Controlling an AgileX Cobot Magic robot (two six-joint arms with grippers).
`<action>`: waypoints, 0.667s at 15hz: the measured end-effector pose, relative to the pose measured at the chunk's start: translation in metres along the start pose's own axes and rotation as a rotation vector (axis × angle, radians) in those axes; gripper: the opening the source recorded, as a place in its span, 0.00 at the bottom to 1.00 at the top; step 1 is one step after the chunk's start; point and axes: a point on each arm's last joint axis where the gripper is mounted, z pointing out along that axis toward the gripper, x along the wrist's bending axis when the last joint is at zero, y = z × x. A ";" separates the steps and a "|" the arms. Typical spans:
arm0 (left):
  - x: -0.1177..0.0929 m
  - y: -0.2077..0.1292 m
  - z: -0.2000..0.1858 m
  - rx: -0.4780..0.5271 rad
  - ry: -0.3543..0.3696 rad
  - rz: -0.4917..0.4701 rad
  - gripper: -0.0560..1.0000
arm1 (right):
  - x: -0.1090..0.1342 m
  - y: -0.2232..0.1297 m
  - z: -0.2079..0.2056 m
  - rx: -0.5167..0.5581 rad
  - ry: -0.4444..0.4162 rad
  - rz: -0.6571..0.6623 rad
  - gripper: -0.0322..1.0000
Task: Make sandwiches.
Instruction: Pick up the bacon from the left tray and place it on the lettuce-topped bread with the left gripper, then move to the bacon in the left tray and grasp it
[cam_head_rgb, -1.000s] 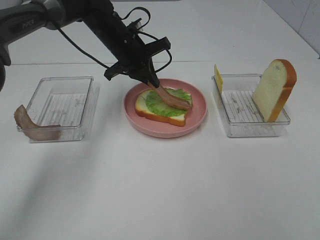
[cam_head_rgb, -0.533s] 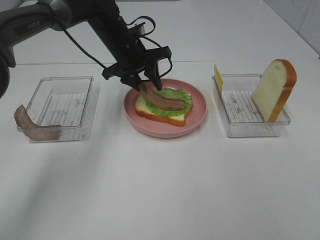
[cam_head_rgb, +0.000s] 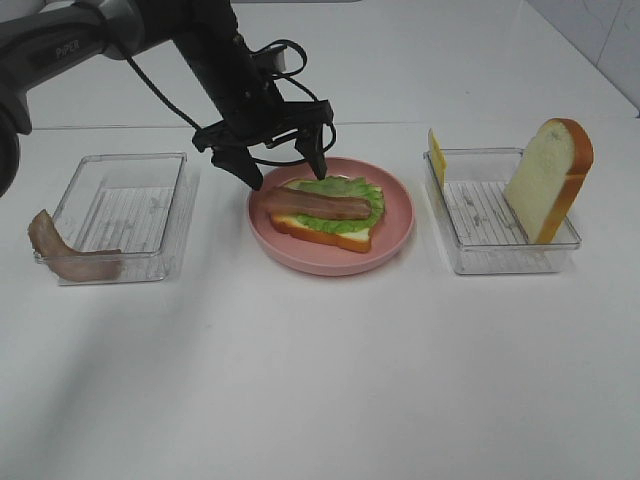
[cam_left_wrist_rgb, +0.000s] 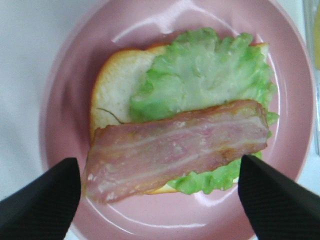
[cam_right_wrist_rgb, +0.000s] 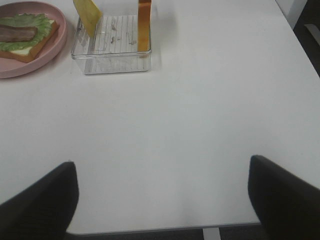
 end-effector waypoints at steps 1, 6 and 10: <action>0.000 0.002 -0.006 -0.020 0.021 0.013 0.79 | 0.000 0.000 0.000 0.000 0.000 0.000 0.90; -0.010 0.008 -0.048 -0.112 0.053 0.056 0.81 | 0.000 0.000 0.000 0.000 0.000 0.000 0.90; -0.019 0.010 -0.097 -0.213 0.099 0.098 0.90 | 0.000 0.000 0.000 0.000 0.000 0.000 0.90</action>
